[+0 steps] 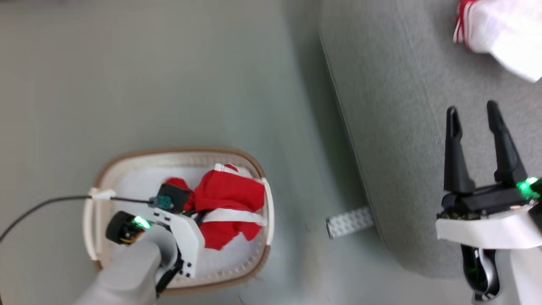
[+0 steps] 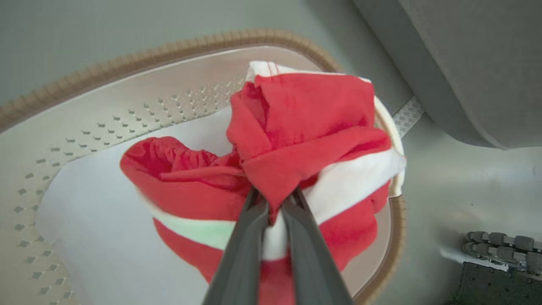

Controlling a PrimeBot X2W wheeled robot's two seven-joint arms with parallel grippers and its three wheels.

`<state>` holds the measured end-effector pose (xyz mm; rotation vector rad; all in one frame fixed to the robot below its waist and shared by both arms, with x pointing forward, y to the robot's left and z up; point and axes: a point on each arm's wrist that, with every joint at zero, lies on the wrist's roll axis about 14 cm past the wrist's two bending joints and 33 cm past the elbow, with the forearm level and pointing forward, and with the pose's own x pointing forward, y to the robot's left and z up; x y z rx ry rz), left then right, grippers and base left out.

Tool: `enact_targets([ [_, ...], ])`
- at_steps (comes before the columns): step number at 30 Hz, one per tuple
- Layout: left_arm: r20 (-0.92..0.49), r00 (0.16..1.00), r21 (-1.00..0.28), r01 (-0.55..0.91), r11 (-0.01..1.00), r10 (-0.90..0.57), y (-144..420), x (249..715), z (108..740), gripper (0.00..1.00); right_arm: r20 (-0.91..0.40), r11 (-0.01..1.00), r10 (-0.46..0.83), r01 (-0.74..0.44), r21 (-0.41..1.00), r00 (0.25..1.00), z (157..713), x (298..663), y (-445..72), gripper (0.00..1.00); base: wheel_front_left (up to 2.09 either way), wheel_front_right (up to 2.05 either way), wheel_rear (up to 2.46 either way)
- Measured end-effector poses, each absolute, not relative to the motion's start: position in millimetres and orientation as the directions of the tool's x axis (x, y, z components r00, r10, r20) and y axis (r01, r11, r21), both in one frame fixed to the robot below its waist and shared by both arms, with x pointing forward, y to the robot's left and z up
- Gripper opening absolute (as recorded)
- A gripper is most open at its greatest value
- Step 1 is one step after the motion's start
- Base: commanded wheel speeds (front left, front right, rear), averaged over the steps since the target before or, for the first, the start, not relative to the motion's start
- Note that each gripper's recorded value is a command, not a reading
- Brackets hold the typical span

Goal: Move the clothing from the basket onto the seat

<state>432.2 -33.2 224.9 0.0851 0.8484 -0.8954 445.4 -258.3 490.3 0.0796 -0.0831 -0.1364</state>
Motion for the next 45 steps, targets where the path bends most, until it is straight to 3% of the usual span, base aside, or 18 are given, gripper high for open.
enact_targets([
  [10,-0.414,0.586,-0.225,0.676,0.702,-0.697,-31,450,360,0.00,0.171,0.989,-0.079,0.055,0.140,0.982,534,408,-232,1.00,0.00,0.00,0.00],
  [20,-0.047,0.740,-0.101,0.664,0.741,-0.670,-9,458,518,0.00,0.233,0.976,0.013,-0.063,0.209,0.972,555,372,-192,1.00,0.00,0.00,0.00],
  [31,0.268,0.743,0.022,0.632,0.775,-0.614,15,426,656,0.00,0.285,0.958,0.130,-0.195,0.210,0.950,572,367,-150,1.00,0.00,0.00,0.00],
  [45,0.248,0.747,0.000,0.637,0.771,-0.617,14,409,653,0.00,0.247,0.942,0.245,-0.290,0.168,0.938,561,365,-123,1.00,0.00,0.00,0.00],
])
